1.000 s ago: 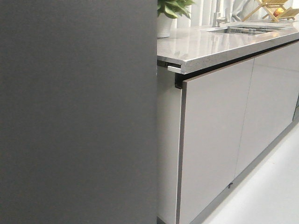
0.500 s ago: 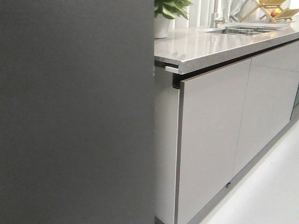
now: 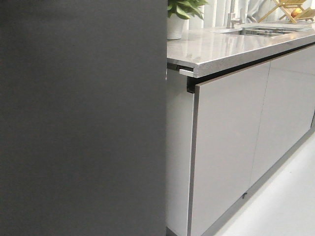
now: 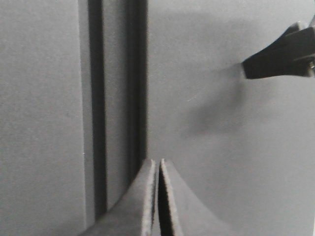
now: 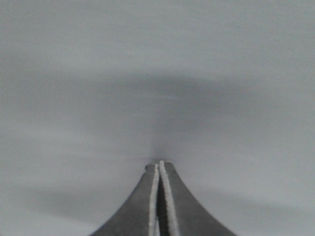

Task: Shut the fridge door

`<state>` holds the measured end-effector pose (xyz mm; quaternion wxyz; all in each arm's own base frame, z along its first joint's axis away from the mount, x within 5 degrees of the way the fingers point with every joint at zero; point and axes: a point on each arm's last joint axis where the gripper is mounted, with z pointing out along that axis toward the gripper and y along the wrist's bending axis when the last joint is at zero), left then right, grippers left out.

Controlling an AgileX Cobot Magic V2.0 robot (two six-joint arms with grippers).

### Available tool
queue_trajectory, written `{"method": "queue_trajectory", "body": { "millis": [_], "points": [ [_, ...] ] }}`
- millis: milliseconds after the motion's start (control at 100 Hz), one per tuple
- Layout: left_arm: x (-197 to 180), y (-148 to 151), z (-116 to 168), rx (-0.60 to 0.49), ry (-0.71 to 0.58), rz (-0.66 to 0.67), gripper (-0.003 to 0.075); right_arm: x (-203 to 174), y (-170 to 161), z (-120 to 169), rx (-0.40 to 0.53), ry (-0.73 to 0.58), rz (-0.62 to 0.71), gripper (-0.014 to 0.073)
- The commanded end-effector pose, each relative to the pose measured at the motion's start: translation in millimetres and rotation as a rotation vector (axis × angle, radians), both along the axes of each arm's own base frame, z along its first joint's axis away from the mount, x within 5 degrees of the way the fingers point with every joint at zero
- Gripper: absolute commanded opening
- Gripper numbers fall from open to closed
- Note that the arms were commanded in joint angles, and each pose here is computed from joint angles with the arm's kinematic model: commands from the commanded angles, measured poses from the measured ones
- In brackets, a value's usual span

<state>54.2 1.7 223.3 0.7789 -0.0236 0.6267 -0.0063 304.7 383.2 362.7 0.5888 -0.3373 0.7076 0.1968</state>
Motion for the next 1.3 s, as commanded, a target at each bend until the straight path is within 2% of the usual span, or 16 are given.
{"method": "queue_trajectory", "body": {
  "millis": [0, 370, 560, 700, 1030, 1290],
  "points": [
    [0, 0, -5, -0.007, -0.048, -0.001, -0.0020, -14, -32, 71, 0.096, -0.141, -0.015, -0.0073],
    [0, 0, -5, -0.007, -0.048, -0.001, -0.0020, -68, -121, 167, 0.158, -0.208, -0.152, -0.0073],
    [0, 0, -5, -0.007, -0.048, -0.001, -0.0020, -119, -184, 213, 0.160, -0.255, -0.131, -0.0073],
    [0, 0, -5, -0.007, -0.048, -0.001, -0.0020, -156, -229, 232, 0.157, -0.250, -0.108, -0.0073],
    [0, 0, -5, -0.007, -0.048, -0.001, -0.0020, -208, -306, 239, 0.106, -0.206, -0.171, -0.0073],
    [0, 0, -5, -0.007, -0.048, -0.001, -0.0020, -244, -353, 210, 0.105, -0.160, -0.185, -0.0071]
  ]
}}
